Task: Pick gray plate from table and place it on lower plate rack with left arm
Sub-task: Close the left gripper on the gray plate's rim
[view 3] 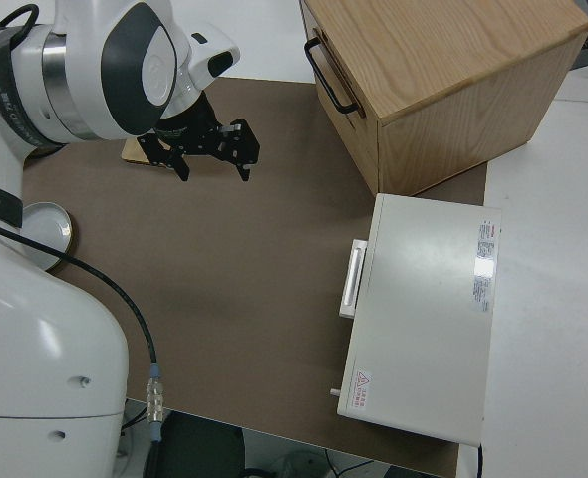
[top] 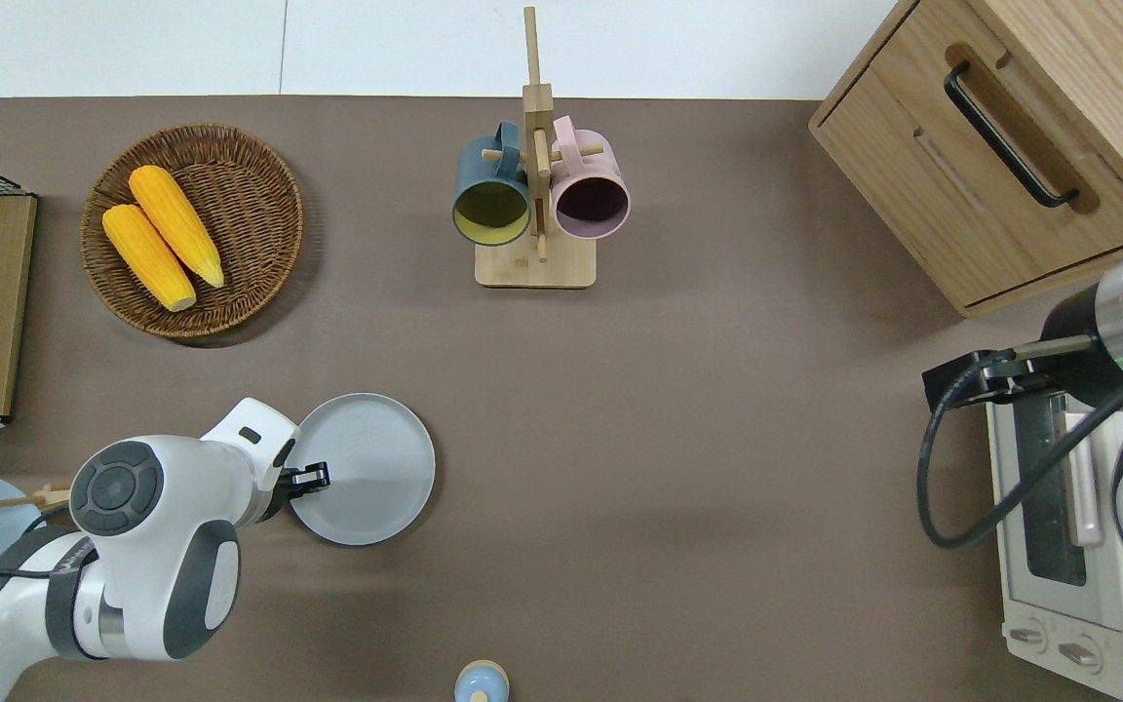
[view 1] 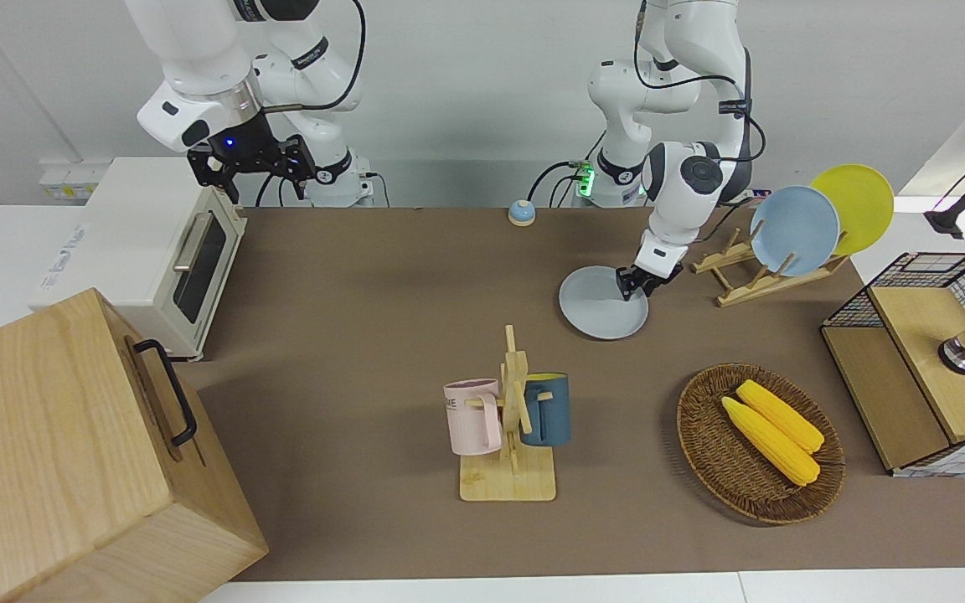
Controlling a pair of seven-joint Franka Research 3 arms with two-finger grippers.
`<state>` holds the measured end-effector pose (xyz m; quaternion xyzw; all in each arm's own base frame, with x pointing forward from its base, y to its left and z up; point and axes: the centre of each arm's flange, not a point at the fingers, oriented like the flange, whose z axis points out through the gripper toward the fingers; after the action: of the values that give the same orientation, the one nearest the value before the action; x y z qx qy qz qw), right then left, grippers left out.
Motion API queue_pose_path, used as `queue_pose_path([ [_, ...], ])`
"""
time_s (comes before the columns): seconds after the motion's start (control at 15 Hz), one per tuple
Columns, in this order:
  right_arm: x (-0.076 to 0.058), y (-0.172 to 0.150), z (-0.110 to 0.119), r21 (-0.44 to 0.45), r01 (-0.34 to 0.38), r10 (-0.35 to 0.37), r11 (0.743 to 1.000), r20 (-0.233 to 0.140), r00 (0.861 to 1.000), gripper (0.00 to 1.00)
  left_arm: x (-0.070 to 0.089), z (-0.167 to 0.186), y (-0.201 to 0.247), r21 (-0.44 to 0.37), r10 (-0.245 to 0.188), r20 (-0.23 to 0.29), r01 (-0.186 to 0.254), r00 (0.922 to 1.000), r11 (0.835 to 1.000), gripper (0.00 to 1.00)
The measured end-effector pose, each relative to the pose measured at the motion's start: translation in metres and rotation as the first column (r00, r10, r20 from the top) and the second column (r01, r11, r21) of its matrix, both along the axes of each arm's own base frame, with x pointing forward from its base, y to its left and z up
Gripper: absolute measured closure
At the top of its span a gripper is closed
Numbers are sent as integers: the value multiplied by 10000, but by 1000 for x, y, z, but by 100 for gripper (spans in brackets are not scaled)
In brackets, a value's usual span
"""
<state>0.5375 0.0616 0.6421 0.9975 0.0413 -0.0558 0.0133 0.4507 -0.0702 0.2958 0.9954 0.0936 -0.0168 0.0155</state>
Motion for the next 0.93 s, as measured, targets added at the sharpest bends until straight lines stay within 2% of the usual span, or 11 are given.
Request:
queue_pose_path([
  [0.2,0,0,0,0,0,0,10000,0,10000,1,0,2,1,-13,27,31,-27,10000,10000,88],
  [0.27,0,0,0,0,0,0,10000,0,10000,1,1,5,0,-36,36,91,-36,10000,10000,91],
  [0.47,0,0,0,0,0,0,10000,0,10000,1,1,6,0,-43,36,116,-35,9999,10000,92],
  [0.6,0,0,0,0,0,0,10000,0,10000,1,1,7,0,-71,55,142,-54,9999,10000,96],
  [0.93,0,0,0,0,0,0,10000,0,10000,1,1,8,0,-77,60,154,-59,9999,10000,96],
])
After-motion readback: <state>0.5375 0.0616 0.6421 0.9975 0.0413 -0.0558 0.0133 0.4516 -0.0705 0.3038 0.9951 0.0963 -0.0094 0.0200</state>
